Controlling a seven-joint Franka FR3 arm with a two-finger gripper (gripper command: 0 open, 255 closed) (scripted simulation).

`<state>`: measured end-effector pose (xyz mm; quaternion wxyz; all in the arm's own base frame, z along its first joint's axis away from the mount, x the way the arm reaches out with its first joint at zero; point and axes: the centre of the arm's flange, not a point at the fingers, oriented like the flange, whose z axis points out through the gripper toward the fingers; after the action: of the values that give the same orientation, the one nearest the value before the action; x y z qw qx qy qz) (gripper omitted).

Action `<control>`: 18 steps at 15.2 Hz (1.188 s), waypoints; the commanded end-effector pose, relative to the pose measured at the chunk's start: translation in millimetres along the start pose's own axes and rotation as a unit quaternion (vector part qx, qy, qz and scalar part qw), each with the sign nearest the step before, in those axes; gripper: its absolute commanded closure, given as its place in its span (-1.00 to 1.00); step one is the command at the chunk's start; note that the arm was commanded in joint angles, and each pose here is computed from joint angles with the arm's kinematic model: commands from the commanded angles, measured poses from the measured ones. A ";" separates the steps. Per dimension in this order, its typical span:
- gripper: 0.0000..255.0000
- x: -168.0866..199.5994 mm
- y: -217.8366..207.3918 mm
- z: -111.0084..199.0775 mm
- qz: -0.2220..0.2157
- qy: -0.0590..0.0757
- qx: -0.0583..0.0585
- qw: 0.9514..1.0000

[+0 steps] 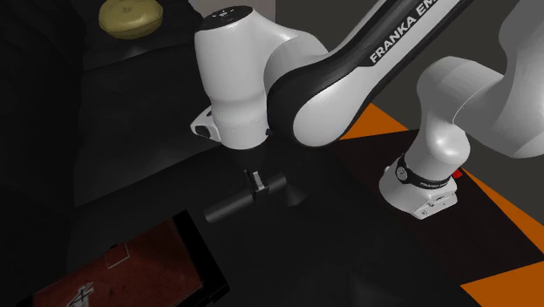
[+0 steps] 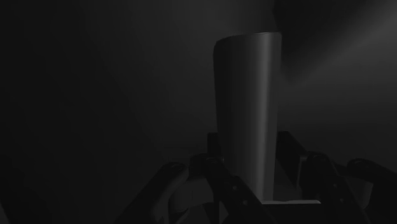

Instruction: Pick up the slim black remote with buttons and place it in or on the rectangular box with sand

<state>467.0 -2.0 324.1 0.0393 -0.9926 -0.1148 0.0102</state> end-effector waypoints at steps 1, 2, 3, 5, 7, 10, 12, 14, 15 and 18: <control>1.00 -0.2 -1.1 1.2 -0.001 -0.002 0.001 1.000; 1.00 -0.5 -1.0 1.1 -0.001 -0.002 0.001 1.000; 1.00 -0.7 -1.1 1.0 -0.001 -0.002 0.001 1.000; 1.00 -0.5 -1.1 1.9 -0.001 -0.002 0.001 1.000; 1.00 -0.6 -2.0 -8.6 -0.001 -0.002 0.001 1.000; 1.00 -0.8 -3.2 -24.4 -0.001 -0.002 0.001 1.000; 1.00 -0.9 -4.1 -34.9 -0.001 -0.002 0.001 1.000; 1.00 -1.0 -4.9 -45.4 -0.001 -0.002 0.001 1.000; 1.00 -1.1 -5.4 -50.7 -0.001 -0.002 0.001 1.000; 1.00 -1.3 -6.6 -66.5 -0.001 -0.002 0.001 1.000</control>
<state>465.9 -1.6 385.0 0.0396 -0.9924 -0.1159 0.0120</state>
